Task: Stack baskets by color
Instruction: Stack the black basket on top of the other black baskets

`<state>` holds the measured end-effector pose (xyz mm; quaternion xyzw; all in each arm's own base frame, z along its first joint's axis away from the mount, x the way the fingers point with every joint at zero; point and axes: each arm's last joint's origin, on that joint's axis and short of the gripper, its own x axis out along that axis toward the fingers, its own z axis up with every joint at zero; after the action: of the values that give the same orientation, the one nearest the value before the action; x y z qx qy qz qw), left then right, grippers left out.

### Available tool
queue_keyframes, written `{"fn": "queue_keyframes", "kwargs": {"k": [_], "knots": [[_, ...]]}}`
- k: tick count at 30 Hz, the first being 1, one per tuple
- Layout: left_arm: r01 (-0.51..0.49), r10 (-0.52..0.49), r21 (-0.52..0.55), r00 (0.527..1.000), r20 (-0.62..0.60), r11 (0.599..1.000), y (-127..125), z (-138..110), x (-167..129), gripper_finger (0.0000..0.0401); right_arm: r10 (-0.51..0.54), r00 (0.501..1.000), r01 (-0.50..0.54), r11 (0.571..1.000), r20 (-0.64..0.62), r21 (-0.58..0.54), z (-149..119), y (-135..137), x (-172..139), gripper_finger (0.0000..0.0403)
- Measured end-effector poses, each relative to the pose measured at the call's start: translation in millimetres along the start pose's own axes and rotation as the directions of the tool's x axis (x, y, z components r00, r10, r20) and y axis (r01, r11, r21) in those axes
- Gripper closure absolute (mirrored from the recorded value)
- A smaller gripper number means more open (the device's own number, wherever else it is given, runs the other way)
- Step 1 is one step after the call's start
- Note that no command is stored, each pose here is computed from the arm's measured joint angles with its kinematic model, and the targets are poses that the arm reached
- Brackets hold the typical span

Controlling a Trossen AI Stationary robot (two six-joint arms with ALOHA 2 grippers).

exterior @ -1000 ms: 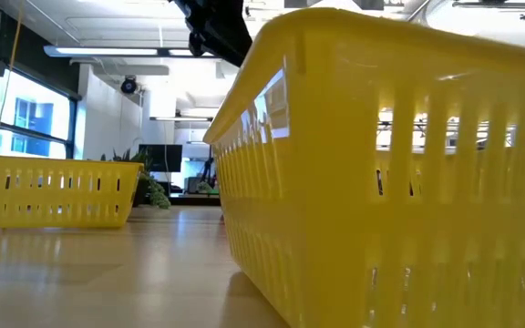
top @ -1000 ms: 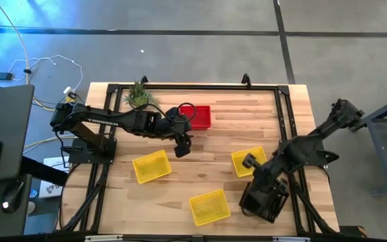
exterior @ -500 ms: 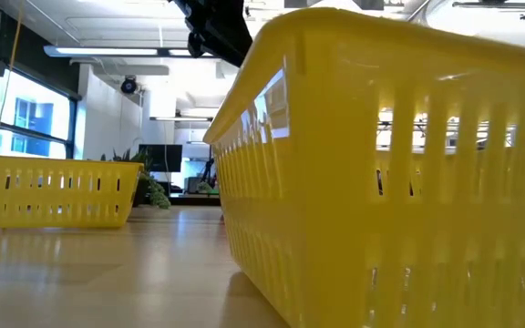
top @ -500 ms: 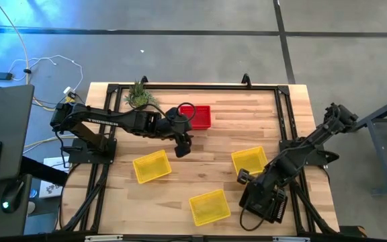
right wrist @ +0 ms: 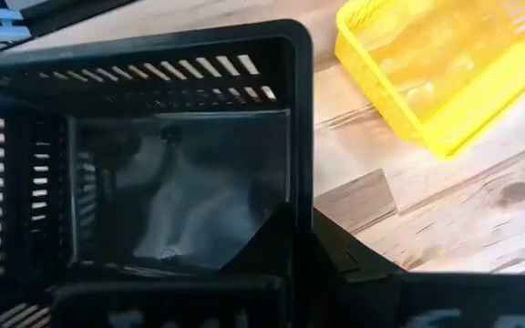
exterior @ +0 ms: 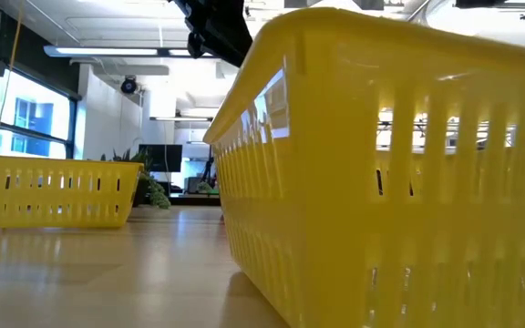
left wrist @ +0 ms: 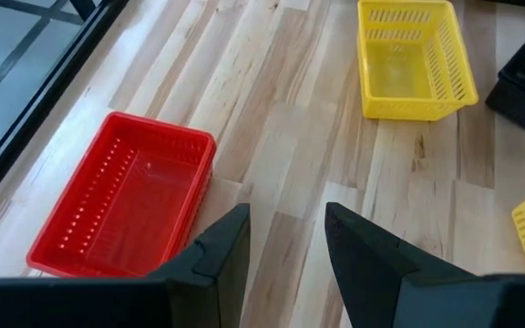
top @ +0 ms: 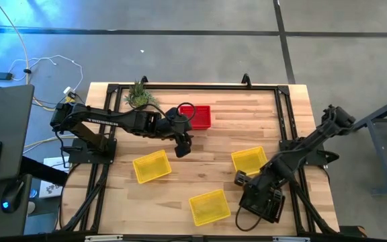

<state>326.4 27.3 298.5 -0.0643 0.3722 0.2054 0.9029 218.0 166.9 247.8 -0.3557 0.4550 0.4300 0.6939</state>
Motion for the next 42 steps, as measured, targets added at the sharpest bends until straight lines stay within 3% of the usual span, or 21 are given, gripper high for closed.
{"fn": "queue_keyframes", "kwargs": {"k": [14, 21, 25, 31, 42], "knots": [[0.045, -0.045, 0.000, 0.999, -0.012, 0.999, -1.4, -0.4, -0.1, 0.0272, 0.043, 0.998, -0.043, 0.999, -0.034, 0.014, 1.3, -3.1, 16.3, 0.0403], [0.045, -0.045, 0.000, 0.999, -0.011, 0.999, -1.4, -0.4, -0.1, 0.0272, 0.041, 0.998, -0.036, 0.992, -0.036, 0.120, 1.2, -3.1, 16.3, 0.0403], [0.042, -0.042, 0.002, 0.999, -0.011, 0.999, -1.1, -0.3, 0.0, 0.0272, 0.042, 0.998, -0.038, 0.992, -0.036, 0.117, 1.9, -1.8, 16.5, 0.0403], [0.042, -0.042, 0.000, 0.999, -0.010, 0.999, -1.2, -0.3, 0.0, 0.0272, -0.009, 0.998, 0.016, 0.995, -0.065, 0.103, 2.9, -0.6, 16.8, 0.0402], [0.042, -0.042, -0.042, 0.999, -0.010, 0.998, -1.2, -0.3, 0.0, 0.0272, 0.023, 0.999, -0.018, 0.993, -0.046, 0.116, 3.4, 0.3, 16.8, 0.0353]]}}
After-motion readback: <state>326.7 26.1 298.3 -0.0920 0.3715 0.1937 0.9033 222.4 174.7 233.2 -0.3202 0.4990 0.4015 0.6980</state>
